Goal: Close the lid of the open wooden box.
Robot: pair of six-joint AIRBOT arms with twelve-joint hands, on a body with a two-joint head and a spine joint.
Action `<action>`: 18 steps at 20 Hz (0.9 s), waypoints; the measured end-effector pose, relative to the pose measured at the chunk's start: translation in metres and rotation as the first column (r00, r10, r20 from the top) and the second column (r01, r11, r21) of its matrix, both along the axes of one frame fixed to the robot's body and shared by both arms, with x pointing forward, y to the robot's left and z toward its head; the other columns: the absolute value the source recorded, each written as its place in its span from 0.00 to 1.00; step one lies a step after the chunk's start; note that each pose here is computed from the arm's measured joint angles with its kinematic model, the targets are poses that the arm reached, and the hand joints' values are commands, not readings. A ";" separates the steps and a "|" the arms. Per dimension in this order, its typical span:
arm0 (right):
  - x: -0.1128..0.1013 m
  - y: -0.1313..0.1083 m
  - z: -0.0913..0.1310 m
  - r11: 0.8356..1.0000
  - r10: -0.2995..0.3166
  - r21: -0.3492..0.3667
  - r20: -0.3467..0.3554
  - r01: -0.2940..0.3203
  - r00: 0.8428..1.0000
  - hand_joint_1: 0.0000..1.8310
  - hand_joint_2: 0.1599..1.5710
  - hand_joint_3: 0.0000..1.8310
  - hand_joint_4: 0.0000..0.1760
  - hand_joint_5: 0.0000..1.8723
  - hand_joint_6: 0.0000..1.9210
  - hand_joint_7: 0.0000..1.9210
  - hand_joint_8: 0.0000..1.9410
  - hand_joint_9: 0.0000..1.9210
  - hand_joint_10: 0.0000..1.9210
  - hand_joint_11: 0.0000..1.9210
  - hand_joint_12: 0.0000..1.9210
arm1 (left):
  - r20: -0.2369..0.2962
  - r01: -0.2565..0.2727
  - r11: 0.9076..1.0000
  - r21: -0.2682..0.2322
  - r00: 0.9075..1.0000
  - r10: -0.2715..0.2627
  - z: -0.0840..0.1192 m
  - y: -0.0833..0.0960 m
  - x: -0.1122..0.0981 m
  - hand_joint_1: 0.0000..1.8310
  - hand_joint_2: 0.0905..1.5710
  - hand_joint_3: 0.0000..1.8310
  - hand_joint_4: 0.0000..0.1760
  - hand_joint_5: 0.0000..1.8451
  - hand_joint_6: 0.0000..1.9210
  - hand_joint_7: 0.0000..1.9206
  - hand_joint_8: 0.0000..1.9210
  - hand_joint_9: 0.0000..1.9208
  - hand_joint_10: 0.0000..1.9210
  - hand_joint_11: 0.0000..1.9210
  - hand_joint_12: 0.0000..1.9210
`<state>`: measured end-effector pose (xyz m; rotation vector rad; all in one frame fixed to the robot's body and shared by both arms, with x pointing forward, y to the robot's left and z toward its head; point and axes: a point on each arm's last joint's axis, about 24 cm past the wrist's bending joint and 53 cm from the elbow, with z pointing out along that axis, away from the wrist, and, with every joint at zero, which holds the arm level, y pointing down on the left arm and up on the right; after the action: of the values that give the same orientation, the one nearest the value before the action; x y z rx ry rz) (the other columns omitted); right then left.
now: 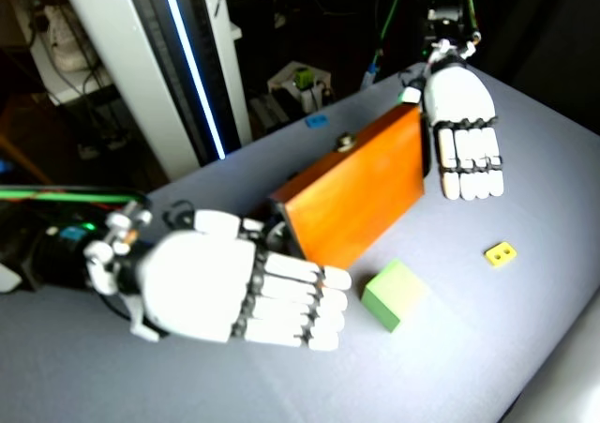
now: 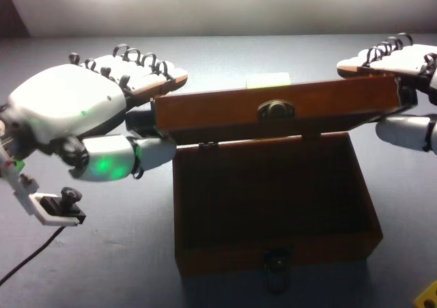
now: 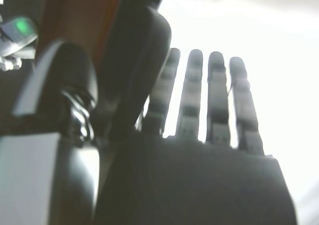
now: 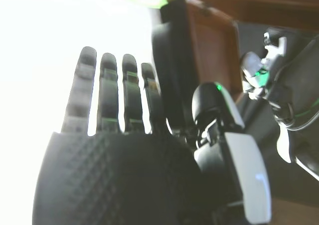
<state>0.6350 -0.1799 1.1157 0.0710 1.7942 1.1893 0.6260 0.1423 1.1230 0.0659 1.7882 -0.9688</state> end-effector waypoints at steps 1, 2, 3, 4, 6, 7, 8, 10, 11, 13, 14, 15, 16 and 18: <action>-0.003 0.000 0.001 1.000 0.005 0.002 0.000 -0.005 1.000 0.15 0.84 0.00 0.00 0.10 0.00 0.11 0.00 0.09 0.00 0.09 0.00 | 0.004 0.003 1.000 -0.008 1.000 -0.003 0.002 0.000 -0.003 0.00 0.87 0.00 0.00 0.07 0.00 0.08 0.00 0.09 0.00 0.03 0.14; -0.007 -0.001 0.001 1.000 0.009 0.006 -0.001 -0.009 1.000 0.16 0.84 0.00 0.00 0.10 0.00 0.11 0.00 0.09 0.00 0.09 0.00 | 0.007 0.001 1.000 -0.015 1.000 0.000 0.004 0.002 -0.006 0.00 0.88 0.00 0.00 0.07 0.00 0.08 0.00 0.09 0.00 0.01 0.22; -0.011 -0.002 0.000 1.000 0.008 0.014 -0.008 -0.008 1.000 0.19 0.81 0.00 0.00 0.10 0.00 0.12 0.00 0.10 0.00 0.11 0.01 | 0.013 0.000 1.000 -0.015 1.000 0.000 0.005 0.004 -0.007 0.00 0.89 0.00 0.00 0.07 0.00 0.09 0.00 0.09 0.00 0.00 0.24; -0.015 -0.004 -0.001 1.000 0.008 0.017 -0.014 -0.008 1.000 0.19 0.81 0.00 0.00 0.10 0.00 0.11 0.00 0.09 0.00 0.10 0.01 | 0.016 -0.002 1.000 -0.022 1.000 0.003 0.007 0.006 -0.007 0.00 0.90 0.00 0.00 0.08 0.00 0.09 0.00 0.10 0.00 0.00 0.26; -0.024 -0.006 -0.006 1.000 0.015 0.010 -0.032 -0.015 0.999 0.24 0.79 0.00 0.00 0.10 0.00 0.10 0.00 0.10 0.00 0.11 0.01 | 0.020 -0.002 1.000 -0.030 1.000 0.003 0.009 0.006 -0.009 0.00 0.90 0.00 0.00 0.07 0.00 0.08 0.00 0.09 0.00 0.00 0.21; -0.029 -0.007 -0.009 1.000 0.022 0.007 -0.041 -0.022 0.999 0.26 0.79 0.00 0.00 0.10 0.00 0.11 0.00 0.10 0.00 0.12 0.01 | 0.021 -0.003 0.999 -0.032 1.000 0.004 0.010 0.007 -0.009 0.00 0.90 0.00 0.00 0.07 0.00 0.08 0.00 0.08 0.00 0.00 0.18; -0.032 -0.007 -0.010 1.000 0.023 0.005 -0.046 -0.023 0.999 0.27 0.78 0.00 0.00 0.09 0.00 0.10 0.00 0.10 0.00 0.11 0.01 | 0.014 -0.005 0.999 -0.032 1.000 0.006 0.009 0.008 -0.012 0.00 0.90 0.00 0.00 0.07 0.00 0.07 0.00 0.08 0.00 0.00 0.16; -0.033 -0.010 -0.012 1.000 0.021 -0.002 -0.052 -0.021 0.998 0.28 0.78 0.00 0.00 0.09 0.00 0.10 0.00 0.10 0.00 0.11 0.01 | 0.006 0.002 1.000 -0.027 1.000 -0.001 0.006 0.008 -0.018 0.00 0.91 0.00 0.00 0.06 0.00 0.08 0.00 0.09 0.00 0.00 0.18; -0.033 -0.011 -0.011 1.000 0.017 0.002 -0.053 -0.017 0.998 0.31 0.78 0.00 0.00 0.08 0.00 0.10 0.00 0.10 0.00 0.11 0.01 | -0.001 0.005 1.000 -0.022 1.000 -0.005 0.004 0.009 -0.021 0.00 0.90 0.00 0.00 0.05 0.00 0.08 0.00 0.08 0.00 0.00 0.17; -0.035 -0.011 -0.014 1.000 0.018 0.003 -0.061 -0.018 0.998 0.32 0.77 0.00 0.00 0.07 0.00 0.09 0.00 0.09 0.00 0.11 0.02 | -0.023 0.000 1.000 -0.009 1.000 -0.001 -0.004 0.013 -0.025 0.00 0.89 0.00 0.00 0.05 0.00 0.08 0.00 0.10 0.00 0.00 0.18; -0.036 -0.011 -0.015 1.000 0.022 -0.002 -0.062 -0.022 0.998 0.32 0.77 0.00 0.00 0.07 0.00 0.09 0.00 0.10 0.00 0.12 0.02 | -0.028 -0.004 1.000 -0.006 1.000 0.004 -0.006 0.015 -0.026 0.00 0.89 0.00 0.00 0.05 0.00 0.08 0.00 0.10 0.00 0.00 0.18; -0.038 -0.012 -0.017 1.000 0.022 -0.005 -0.069 -0.023 0.997 0.32 0.77 0.00 0.00 0.07 0.00 0.09 0.00 0.10 0.00 0.12 0.02 | -0.036 -0.015 1.000 -0.004 0.999 0.015 -0.007 0.019 -0.027 0.00 0.90 0.00 0.00 0.05 0.00 0.08 0.00 0.09 0.00 0.00 0.18; -0.038 -0.013 -0.018 1.000 0.021 -0.006 -0.072 -0.022 0.997 0.32 0.77 0.00 0.00 0.07 0.00 0.09 0.00 0.10 0.00 0.12 0.02 | -0.039 -0.018 1.000 -0.002 0.999 0.018 -0.008 0.021 -0.027 0.00 0.91 0.00 0.00 0.05 0.00 0.08 0.00 0.09 0.00 0.00 0.19; -0.038 -0.013 -0.020 1.000 0.022 -0.017 -0.074 -0.023 0.997 0.31 0.76 0.00 0.00 0.07 0.00 0.09 0.00 0.09 0.00 0.11 0.02 | -0.044 -0.027 1.000 -0.015 0.999 0.027 -0.008 0.022 -0.028 0.01 0.93 0.00 0.00 0.06 0.00 0.07 0.00 0.08 0.00 0.00 0.21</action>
<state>0.5968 -0.1927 1.0952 0.0857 1.8748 1.2003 0.5983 0.1648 1.1154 0.0109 1.8169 -0.9711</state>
